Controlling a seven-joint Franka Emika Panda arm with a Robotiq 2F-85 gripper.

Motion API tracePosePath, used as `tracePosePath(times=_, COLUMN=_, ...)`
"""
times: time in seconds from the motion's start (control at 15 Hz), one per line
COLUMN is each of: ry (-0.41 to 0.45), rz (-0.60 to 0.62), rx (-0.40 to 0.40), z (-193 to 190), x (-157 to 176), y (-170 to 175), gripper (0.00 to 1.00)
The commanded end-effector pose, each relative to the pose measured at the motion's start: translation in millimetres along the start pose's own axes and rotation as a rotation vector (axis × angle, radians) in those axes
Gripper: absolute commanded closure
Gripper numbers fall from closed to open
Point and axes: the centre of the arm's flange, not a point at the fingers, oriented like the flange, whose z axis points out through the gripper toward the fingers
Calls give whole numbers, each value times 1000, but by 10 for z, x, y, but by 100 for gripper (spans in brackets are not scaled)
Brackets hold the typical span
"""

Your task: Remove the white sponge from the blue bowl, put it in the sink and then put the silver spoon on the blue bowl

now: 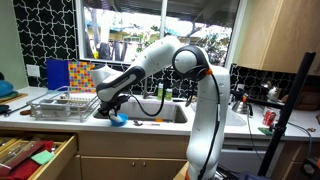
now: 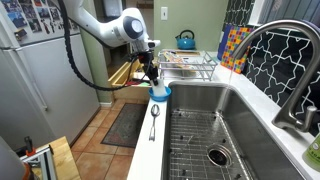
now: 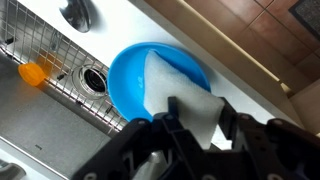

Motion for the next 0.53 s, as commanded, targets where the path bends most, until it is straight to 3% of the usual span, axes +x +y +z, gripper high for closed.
tracePosePath(times=0.0, ry=4, rz=17, rx=-13, z=-43, x=28, y=-28, gripper=72)
tracePosePath(times=0.07, ry=11, rz=18, rx=-15, z=-66, x=34, y=-31, gripper=80)
tracePosePath(times=0.13, ry=14, rz=19, rx=-15, z=-82, x=38, y=-33, gripper=78)
tracePosePath(times=0.27, ry=20, rz=19, rx=-21, z=-118, x=42, y=-28, gripper=90)
tracePosePath(times=0.47, ry=26, rz=25, rx=-34, z=-214, x=51, y=7, gripper=100)
